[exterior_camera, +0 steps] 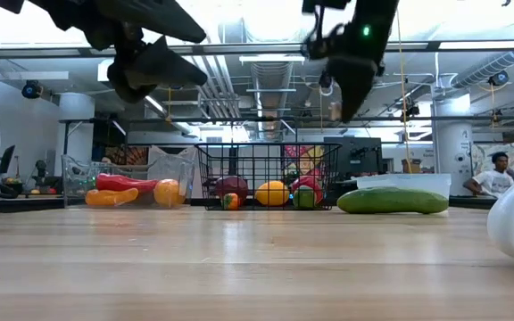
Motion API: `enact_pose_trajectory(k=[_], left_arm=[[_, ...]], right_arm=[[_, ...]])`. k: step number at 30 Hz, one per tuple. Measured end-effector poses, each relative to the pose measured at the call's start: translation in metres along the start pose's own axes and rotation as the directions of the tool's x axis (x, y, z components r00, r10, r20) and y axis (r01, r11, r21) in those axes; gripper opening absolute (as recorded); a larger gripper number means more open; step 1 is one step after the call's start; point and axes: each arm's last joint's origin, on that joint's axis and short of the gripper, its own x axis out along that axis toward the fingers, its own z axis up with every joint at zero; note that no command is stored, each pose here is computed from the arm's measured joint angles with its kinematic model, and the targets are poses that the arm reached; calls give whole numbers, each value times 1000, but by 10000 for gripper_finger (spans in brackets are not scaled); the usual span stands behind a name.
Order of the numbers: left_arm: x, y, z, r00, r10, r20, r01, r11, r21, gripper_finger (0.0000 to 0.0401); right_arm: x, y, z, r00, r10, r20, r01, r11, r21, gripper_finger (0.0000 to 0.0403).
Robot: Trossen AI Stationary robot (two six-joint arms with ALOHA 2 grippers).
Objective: Sort produce into baskets
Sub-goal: Put the baby bella mushroom into the white bin, then put the cucumber into the clear bin
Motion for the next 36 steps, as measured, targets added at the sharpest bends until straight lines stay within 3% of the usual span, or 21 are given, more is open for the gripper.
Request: enact_pose_trajectory(k=[8, 16, 24, 33, 36], left_arm=[[0, 0, 0, 1000, 3, 0, -3, 1000, -1, 207], [0, 0, 0, 1000, 4, 1, -4, 1000, -3, 207], [0, 1, 1, 1000, 23, 20, -22, 1000, -22, 208], [0, 0, 1, 1000, 20, 24, -19, 999, -40, 208], [-1, 2, -1, 999, 35, 5, -34, 998, -49, 208]], right_arm=[[48, -89, -6, 965, -125, -229, 181, 953, 245, 23], [83, -149, -34, 911, -88, -403, 264, 876, 404, 23], [93, -161, -43, 905, -64, -421, 272, 849, 454, 62], [94, -161, -42, 909, -65, -411, 267, 847, 459, 120], [92, -156, -40, 918, -28, -395, 220, 865, 451, 132]])
